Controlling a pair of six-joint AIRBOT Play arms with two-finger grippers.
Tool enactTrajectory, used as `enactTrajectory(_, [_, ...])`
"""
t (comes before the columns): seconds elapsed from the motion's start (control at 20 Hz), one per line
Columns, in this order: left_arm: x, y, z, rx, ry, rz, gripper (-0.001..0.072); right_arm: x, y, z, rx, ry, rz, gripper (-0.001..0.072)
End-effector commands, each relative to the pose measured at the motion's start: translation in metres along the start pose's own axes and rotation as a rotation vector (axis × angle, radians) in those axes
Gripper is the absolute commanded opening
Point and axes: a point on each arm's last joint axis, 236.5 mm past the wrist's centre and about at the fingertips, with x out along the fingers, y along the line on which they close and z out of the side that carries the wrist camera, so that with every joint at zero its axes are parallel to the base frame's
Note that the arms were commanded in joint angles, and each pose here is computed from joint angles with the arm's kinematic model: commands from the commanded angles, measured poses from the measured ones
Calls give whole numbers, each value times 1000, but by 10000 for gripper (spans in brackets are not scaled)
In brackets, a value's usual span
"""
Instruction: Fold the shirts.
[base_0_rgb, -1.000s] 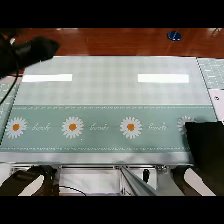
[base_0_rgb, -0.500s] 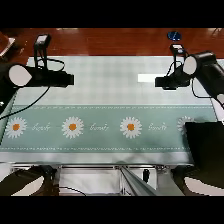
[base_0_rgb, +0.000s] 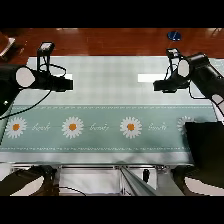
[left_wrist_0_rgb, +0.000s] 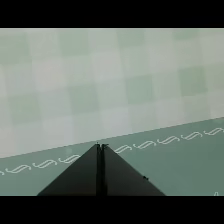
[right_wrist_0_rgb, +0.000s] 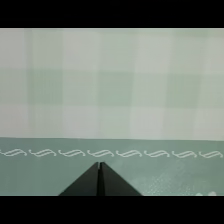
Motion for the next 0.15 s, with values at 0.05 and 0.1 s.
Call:
enactTrajectory(0.05, [0, 1, -1, 1, 6, 5, 14, 0, 0, -1, 0, 3, -4, 27])
enactTrajectory(0.1, [0, 1, -1, 1, 6, 5, 13, 0, 0, -1, 0, 3, -3, 27])
